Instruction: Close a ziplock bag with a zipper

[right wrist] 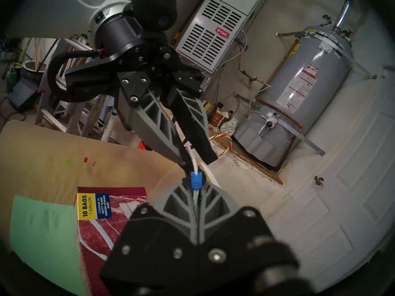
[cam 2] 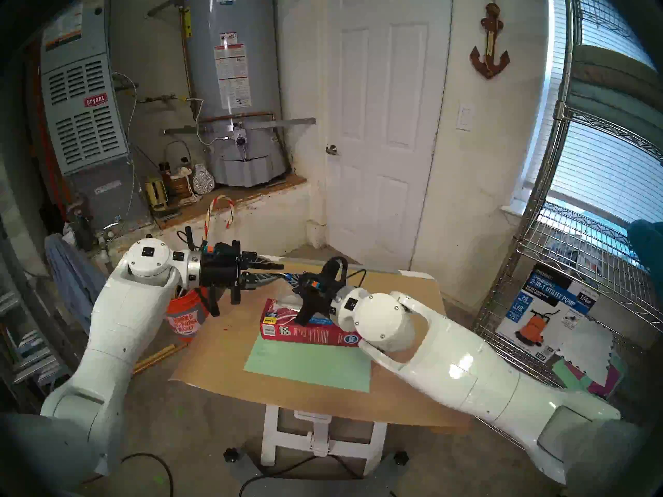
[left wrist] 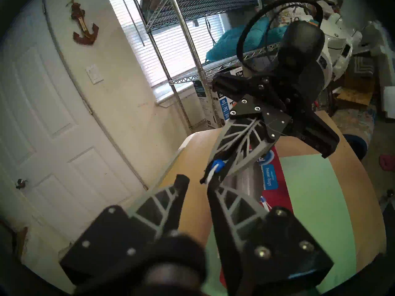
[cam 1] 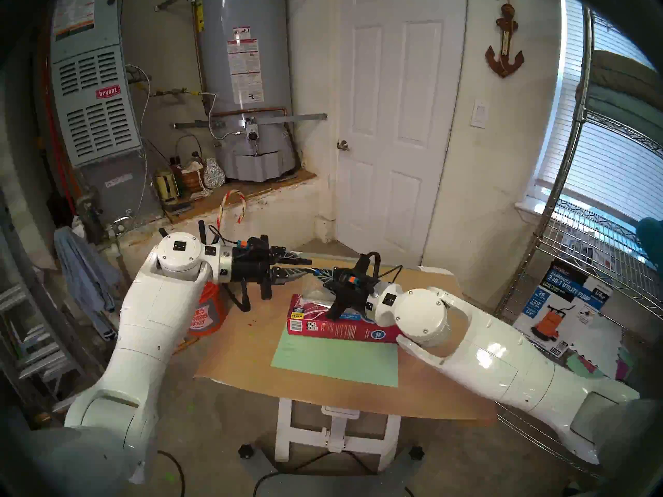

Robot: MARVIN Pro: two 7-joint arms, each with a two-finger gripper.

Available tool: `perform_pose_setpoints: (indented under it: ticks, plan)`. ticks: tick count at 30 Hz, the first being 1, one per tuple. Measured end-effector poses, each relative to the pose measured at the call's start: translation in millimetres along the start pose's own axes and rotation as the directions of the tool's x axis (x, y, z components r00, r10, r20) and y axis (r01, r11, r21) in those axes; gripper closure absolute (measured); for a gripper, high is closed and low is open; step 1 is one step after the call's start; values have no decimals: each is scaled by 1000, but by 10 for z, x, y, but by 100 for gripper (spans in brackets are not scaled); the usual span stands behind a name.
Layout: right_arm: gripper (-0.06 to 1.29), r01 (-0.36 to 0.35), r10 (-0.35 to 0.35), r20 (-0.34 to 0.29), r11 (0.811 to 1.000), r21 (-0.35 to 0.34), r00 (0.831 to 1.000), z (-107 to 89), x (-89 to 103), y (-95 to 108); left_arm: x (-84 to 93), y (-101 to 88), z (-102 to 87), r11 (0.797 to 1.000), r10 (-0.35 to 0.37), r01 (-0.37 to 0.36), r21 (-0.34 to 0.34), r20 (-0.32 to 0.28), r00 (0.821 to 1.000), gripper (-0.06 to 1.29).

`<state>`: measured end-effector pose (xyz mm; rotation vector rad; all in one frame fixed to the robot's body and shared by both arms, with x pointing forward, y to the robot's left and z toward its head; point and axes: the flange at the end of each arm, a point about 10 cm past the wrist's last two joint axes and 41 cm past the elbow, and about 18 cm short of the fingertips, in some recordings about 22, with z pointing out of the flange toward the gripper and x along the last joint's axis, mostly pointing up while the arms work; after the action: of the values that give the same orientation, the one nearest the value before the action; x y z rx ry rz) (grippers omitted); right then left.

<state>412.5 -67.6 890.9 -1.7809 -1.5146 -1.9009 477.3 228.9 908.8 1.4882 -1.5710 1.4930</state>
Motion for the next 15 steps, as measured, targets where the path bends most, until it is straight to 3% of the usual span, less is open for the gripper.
perform_pose_setpoints:
  ticks: [11,12,13,15]
  plan:
    - [125,-1,1,1,1000,-8,1000,-2,-4,22,2,13,39,1000,-14,14,-8,0,1000,87]
    - [125,-2,2,1,1000,-9,1000,-2,-6,23,2,14,42,1000,-16,16,-8,0,1000,90]
    - [125,-2,2,2,1000,-9,1000,-3,-8,24,2,14,47,1000,-18,18,-7,1,1000,112]
    - [125,-3,3,2,1000,-9,1000,-3,-9,25,2,13,49,1000,-19,19,-6,1,1000,123]
